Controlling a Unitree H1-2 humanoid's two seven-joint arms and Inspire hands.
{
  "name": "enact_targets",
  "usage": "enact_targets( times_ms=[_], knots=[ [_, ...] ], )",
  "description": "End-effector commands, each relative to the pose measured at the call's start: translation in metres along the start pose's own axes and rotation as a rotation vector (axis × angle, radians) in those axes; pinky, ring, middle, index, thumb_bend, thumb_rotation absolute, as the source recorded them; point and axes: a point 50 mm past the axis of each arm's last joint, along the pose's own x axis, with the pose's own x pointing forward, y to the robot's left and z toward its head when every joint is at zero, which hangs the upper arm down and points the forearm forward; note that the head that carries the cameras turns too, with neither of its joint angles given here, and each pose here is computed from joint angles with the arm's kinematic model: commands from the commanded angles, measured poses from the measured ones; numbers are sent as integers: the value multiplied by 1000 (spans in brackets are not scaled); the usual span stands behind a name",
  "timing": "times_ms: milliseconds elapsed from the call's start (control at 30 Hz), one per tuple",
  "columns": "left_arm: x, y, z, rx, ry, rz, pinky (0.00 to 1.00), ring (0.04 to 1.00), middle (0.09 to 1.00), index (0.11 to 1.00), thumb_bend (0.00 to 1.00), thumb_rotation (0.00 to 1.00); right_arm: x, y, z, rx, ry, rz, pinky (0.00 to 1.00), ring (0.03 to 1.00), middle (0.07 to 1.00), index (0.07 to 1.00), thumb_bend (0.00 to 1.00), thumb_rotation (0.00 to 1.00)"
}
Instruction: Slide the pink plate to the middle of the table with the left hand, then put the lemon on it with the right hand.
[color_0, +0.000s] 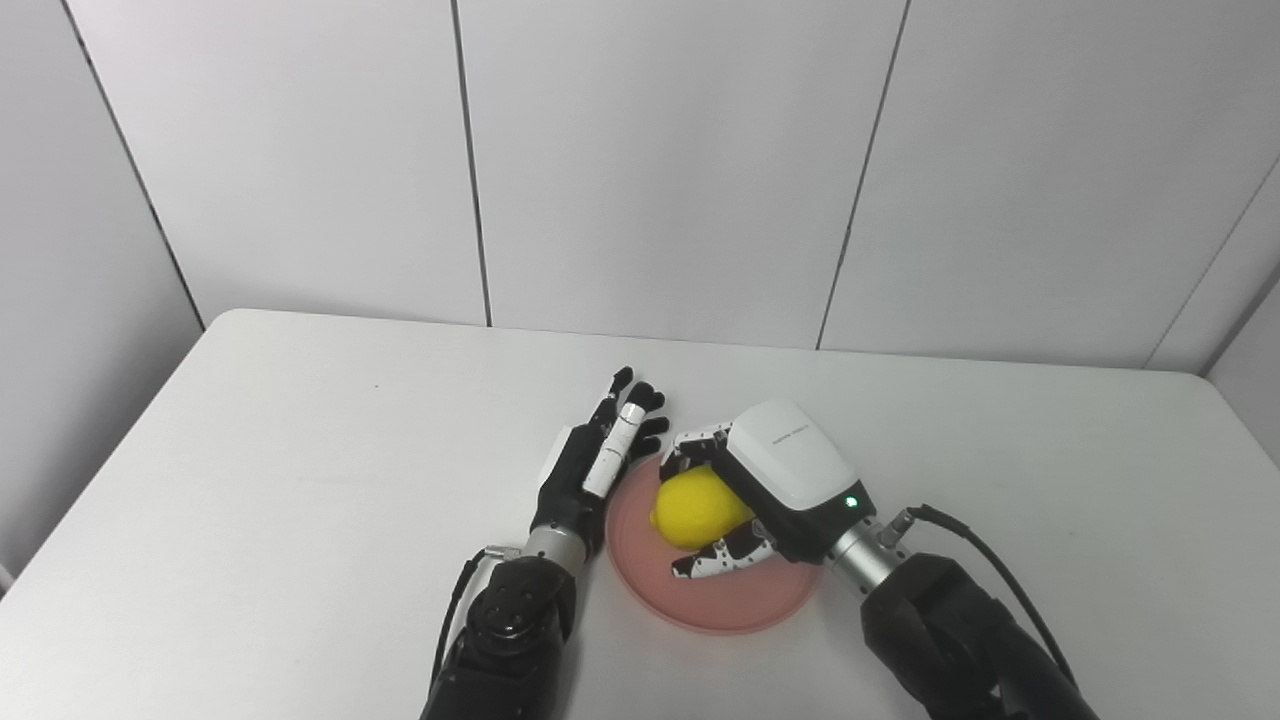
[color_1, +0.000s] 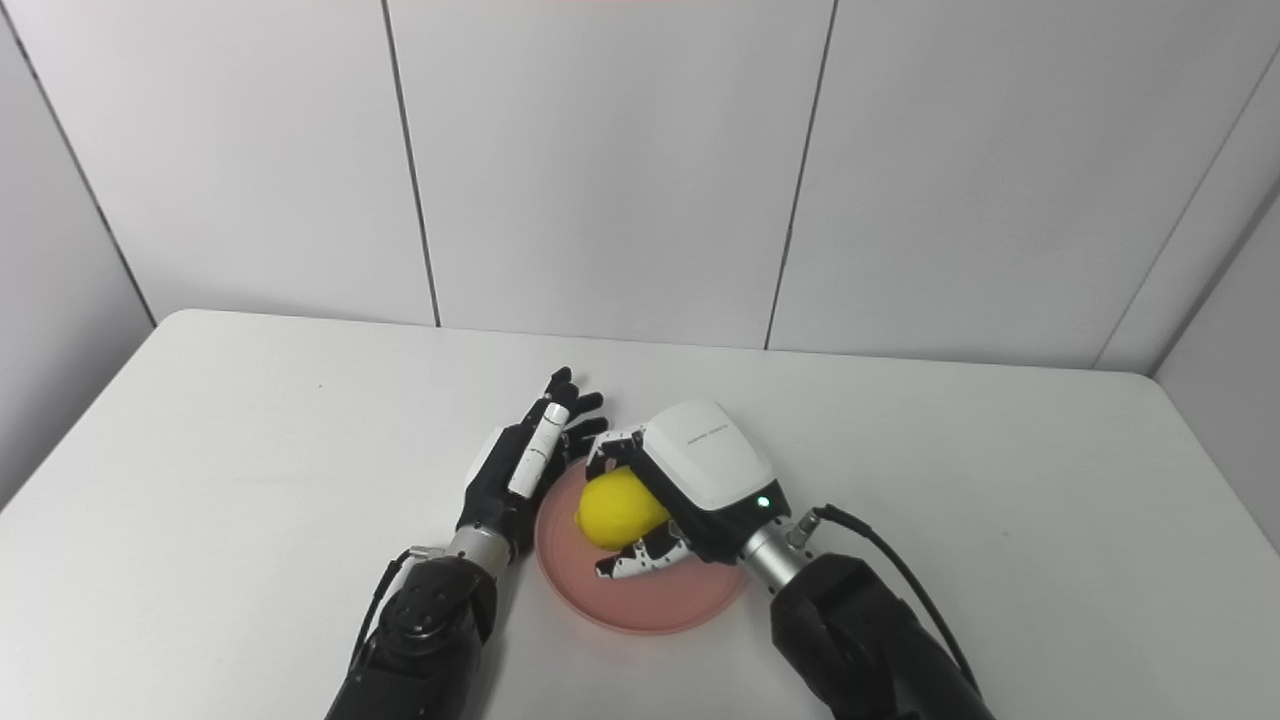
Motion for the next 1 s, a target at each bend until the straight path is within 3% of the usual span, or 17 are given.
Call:
enact_targets(
  times_ms=[0, 300, 633, 967],
  knots=[
    [-13, -3, -38, -11, 171, -14, 941, 851, 893, 1000, 802, 863, 11, -14, 3, -19, -51, -57, 160, 228, 329, 483, 520, 131],
    [-13, 0, -39, -5, 174, -17, 908, 845, 871, 1000, 817, 866, 11, -9, -4, -18, -14, -28, 182, 248, 347, 484, 518, 133],
    [-12, 3, -40, 5, 170, -15, 880, 849, 885, 1000, 821, 883, 27, -33, -20, 6, 25, -12, 208, 272, 363, 482, 517, 138],
    [-11, 5, -38, 10, 167, -14, 841, 854, 897, 1000, 834, 881, 41, -40, -34, 120, 74, 97, 189, 247, 332, 480, 519, 138]
  ],
)
